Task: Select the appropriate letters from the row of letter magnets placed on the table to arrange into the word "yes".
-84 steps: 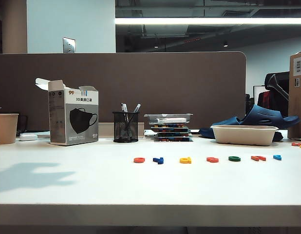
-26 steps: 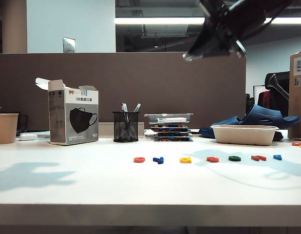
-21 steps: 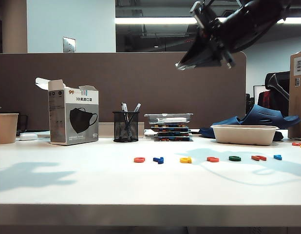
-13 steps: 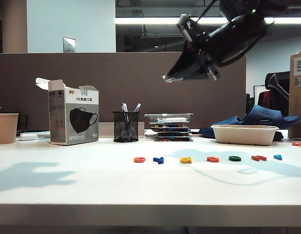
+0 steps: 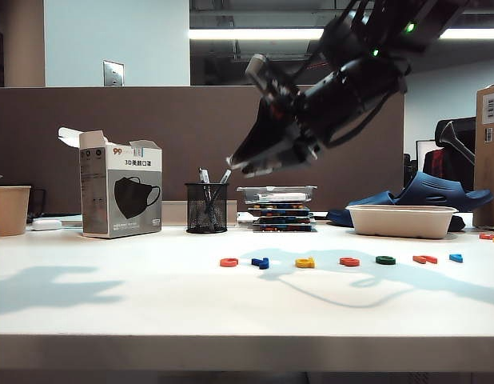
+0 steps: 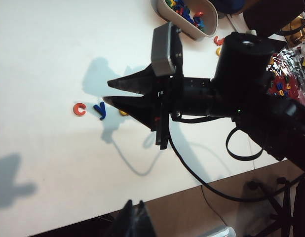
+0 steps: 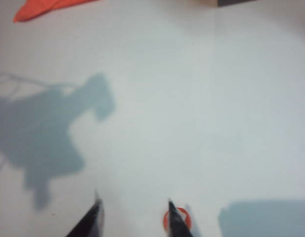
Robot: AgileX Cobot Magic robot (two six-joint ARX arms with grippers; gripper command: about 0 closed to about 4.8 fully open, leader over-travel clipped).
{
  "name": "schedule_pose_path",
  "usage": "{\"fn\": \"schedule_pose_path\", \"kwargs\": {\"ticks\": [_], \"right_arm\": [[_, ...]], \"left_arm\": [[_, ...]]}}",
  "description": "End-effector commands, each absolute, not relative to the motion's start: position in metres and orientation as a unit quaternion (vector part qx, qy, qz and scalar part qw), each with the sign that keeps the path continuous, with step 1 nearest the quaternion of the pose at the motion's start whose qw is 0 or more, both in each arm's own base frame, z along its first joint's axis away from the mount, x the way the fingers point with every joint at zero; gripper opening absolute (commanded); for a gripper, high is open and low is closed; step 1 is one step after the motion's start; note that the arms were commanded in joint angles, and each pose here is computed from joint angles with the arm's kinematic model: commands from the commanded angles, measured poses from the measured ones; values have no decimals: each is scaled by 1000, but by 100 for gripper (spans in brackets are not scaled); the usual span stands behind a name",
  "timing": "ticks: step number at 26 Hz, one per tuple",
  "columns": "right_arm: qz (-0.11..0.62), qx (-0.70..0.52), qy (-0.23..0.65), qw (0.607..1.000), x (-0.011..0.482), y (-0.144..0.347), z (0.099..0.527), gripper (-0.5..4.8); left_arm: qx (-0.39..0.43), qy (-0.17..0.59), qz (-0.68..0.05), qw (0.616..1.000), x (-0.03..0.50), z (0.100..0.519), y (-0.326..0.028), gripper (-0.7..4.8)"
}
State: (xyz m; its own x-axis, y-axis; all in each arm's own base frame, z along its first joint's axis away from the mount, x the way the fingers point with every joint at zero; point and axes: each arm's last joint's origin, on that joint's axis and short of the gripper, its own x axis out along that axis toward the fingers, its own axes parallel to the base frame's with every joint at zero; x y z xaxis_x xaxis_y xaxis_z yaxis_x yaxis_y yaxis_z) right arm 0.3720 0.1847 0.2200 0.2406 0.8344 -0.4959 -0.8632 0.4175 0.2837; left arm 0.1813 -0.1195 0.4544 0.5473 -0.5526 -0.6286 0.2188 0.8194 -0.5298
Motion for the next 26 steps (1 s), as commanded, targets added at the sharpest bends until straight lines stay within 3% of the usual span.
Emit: {"fn": "schedule_pose_path", "kwargs": {"ticks": [1,26], "right_arm": [[544,-31,298,784,374,188,213,150],[538,-80,367,755,378,195,156,149]], "left_arm": [[-199,410,-229,860,180,457,-119,-5],[-199,410,-229,860,180,457,-119,-5]]}}
